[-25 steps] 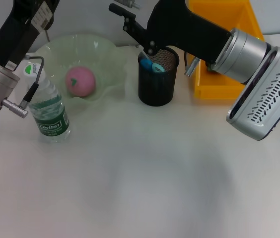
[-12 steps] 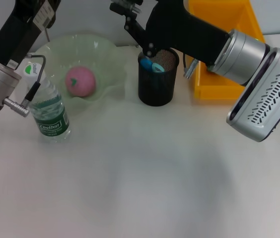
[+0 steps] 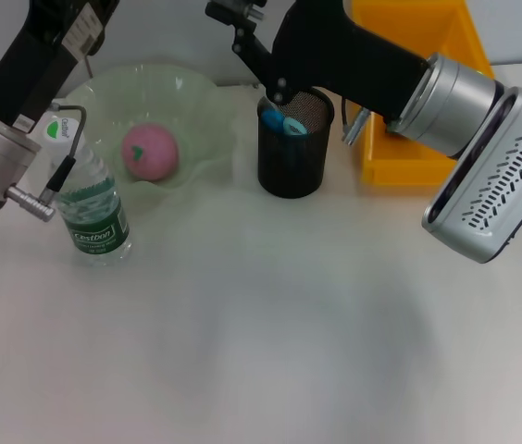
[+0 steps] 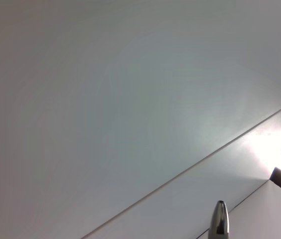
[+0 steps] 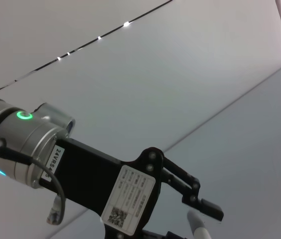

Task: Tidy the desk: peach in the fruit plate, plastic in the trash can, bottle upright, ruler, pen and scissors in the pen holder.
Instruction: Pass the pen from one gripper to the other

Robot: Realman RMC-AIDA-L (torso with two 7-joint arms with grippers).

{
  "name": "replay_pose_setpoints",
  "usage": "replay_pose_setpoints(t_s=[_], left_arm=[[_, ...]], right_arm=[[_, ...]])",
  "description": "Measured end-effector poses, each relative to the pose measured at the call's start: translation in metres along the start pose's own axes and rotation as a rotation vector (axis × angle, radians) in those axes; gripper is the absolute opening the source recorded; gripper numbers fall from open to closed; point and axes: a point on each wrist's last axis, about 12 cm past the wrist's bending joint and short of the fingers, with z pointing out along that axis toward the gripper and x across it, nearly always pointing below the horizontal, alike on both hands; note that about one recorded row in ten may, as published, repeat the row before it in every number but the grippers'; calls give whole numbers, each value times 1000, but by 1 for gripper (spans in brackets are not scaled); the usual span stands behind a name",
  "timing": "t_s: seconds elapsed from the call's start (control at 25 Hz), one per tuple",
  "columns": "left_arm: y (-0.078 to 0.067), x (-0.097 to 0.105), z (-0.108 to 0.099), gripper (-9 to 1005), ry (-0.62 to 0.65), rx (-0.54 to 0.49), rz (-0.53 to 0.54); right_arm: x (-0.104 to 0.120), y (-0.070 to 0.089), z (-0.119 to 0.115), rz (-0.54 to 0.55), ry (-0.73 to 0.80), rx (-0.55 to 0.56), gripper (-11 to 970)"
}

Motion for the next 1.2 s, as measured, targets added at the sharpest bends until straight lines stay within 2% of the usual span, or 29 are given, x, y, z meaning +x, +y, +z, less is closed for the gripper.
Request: replay_pose_setpoints(t_s=[0.48,0.56,0.72,0.8,0.84,1.0,1.2], left_arm=[[-2,-1,-2,404,-8,18,13],[-3,-2,-3,565,-11,22,17],[-5,-3,-6,709,-19,34,32],[-7,-5,-10,781,-27,52,67],[-7,-5,-10,788,-27,52,67],[-15,-7,-22,815,-32,110,206],[-23,-9,-35,814,105,180,412]], right_arm=[[-1,-4,-4,5,-9,43,137],[-2,-5,-5,9,-13,57,137],[-3,-7,-7,41,-17,108,137],[-4,-12,-11,91,-31,166,137],[-5,-14,-14,124,-40,194,137],[-7,-29,-30,303,-82,305,137],[-13,-51,-54,546,-119,329,137]])
